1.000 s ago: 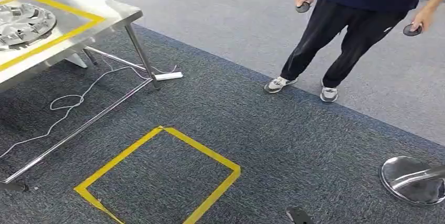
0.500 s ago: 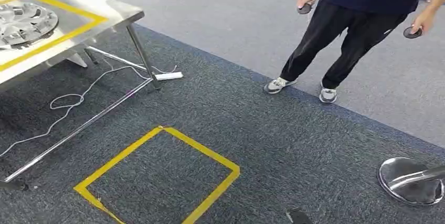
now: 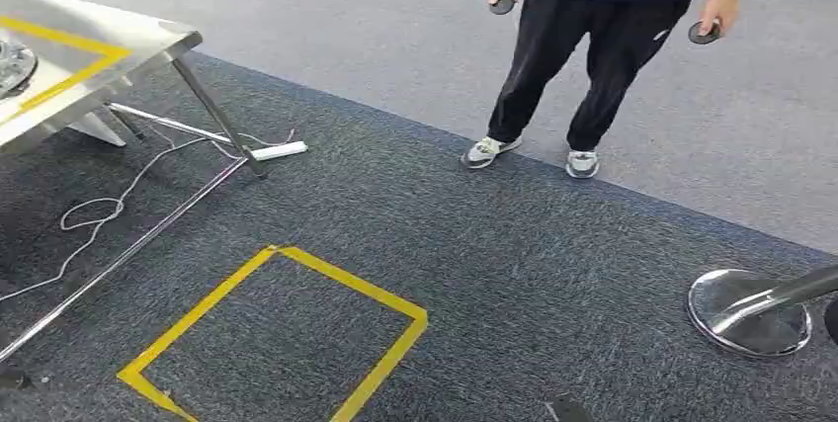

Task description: Take the parts from the cabinet and place them on the table.

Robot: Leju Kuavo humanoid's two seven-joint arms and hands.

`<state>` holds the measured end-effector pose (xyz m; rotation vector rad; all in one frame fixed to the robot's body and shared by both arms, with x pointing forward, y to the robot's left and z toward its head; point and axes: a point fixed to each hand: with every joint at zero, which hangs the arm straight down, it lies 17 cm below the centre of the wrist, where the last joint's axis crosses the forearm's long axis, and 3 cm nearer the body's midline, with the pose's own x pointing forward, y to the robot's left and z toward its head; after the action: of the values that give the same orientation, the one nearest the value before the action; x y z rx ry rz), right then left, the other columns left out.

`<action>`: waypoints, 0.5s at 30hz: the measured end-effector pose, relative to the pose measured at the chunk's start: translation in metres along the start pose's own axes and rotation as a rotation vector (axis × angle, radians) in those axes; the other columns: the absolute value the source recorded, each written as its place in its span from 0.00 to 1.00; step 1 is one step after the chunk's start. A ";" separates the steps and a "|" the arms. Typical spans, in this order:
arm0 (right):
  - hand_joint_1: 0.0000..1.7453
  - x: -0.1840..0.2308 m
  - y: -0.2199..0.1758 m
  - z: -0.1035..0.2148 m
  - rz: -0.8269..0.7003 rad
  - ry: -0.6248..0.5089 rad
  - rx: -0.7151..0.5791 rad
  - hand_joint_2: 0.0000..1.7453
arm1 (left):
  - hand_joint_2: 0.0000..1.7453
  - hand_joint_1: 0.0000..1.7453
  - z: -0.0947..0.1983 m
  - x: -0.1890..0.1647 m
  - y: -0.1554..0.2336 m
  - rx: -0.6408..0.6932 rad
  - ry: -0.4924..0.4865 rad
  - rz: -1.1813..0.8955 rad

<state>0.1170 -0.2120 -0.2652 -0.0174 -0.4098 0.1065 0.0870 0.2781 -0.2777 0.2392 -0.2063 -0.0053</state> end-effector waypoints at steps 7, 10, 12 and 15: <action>0.00 -0.001 0.000 0.000 0.000 0.002 0.001 0.00 | 0.00 0.00 0.000 -0.001 0.001 0.001 0.002 -0.003; 0.00 -0.002 0.000 0.001 0.000 0.004 0.002 0.00 | 0.00 0.00 0.000 0.001 0.000 0.001 -0.001 -0.005; 0.00 -0.006 0.001 0.001 0.000 0.009 0.003 0.00 | 0.00 0.00 0.000 0.000 -0.002 -0.002 0.000 -0.005; 0.00 -0.003 0.000 0.001 0.001 0.007 0.003 0.00 | 0.00 0.00 0.000 -0.003 0.000 0.001 0.004 -0.008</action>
<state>0.1139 -0.2120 -0.2659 -0.0151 -0.4026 0.1076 0.0841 0.2784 -0.2781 0.2409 -0.2014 -0.0129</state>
